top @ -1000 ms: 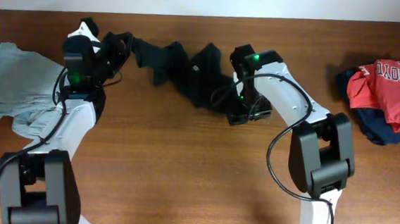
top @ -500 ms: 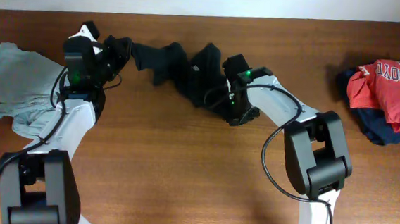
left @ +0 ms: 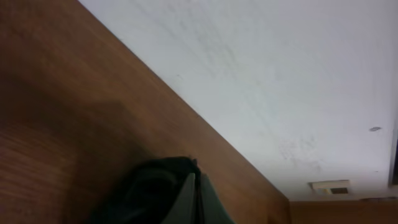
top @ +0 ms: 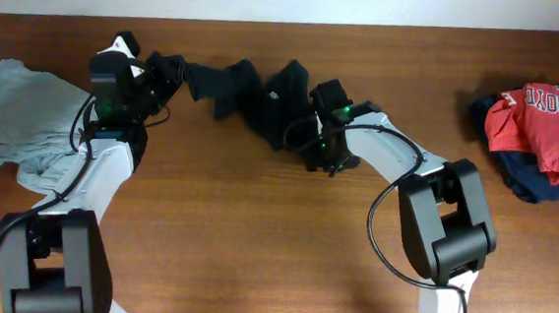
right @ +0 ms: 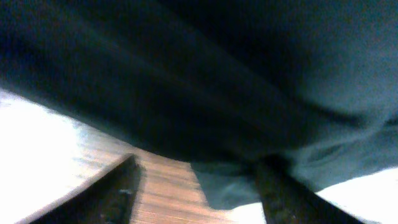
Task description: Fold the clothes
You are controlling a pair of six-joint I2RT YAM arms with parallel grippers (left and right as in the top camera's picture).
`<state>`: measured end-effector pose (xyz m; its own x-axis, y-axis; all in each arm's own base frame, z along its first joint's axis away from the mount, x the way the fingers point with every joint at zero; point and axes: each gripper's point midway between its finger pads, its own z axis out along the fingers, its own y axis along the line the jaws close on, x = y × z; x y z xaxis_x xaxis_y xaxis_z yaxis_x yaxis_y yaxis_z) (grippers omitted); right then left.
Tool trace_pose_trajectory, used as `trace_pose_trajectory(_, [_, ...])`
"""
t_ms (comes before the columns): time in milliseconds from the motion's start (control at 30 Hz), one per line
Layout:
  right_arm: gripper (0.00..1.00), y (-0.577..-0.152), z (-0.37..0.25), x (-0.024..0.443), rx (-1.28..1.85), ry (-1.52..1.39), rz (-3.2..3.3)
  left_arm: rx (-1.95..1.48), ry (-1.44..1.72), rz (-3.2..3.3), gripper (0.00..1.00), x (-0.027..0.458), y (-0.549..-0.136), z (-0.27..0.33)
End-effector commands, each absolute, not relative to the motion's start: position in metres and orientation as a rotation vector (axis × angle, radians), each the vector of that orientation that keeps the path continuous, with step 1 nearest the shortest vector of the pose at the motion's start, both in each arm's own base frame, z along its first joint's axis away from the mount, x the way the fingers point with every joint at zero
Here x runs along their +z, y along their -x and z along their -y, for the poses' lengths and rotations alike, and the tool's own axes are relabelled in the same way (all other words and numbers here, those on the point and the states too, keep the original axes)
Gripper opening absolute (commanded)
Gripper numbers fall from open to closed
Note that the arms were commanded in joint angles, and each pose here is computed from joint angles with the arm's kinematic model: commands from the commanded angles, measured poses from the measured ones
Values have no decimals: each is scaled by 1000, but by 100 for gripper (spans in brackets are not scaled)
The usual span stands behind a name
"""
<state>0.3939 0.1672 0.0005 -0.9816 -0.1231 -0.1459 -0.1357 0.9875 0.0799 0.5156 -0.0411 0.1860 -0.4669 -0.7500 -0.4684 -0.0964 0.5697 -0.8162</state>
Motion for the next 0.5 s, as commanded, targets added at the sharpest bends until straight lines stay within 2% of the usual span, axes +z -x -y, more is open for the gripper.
trace_pose_trajectory(0, [44, -377, -154, -22, 74, 166, -3060, -903, 677, -1933, 1, 180, -515, 38])
trace_pose_trajectory(167, [13, -378, -151, -23, 52, 165, -3053, -896, 669, -1939, 1, 179, -515, 38])
trace_pose_trajectory(233, [4, -379, -150, -23, 48, 162, -3053, -896, 669, -1939, 1, 179, -515, 38])
trace_pose_trajectory(333, [4, -381, -147, -17, 48, 124, -3055, -898, 633, -1931, 1, 184, -516, 40])
trace_pose_trajectory(467, [4, -388, -140, 16, 58, 82, -3046, -850, 497, -1909, 1, 211, -517, 43])
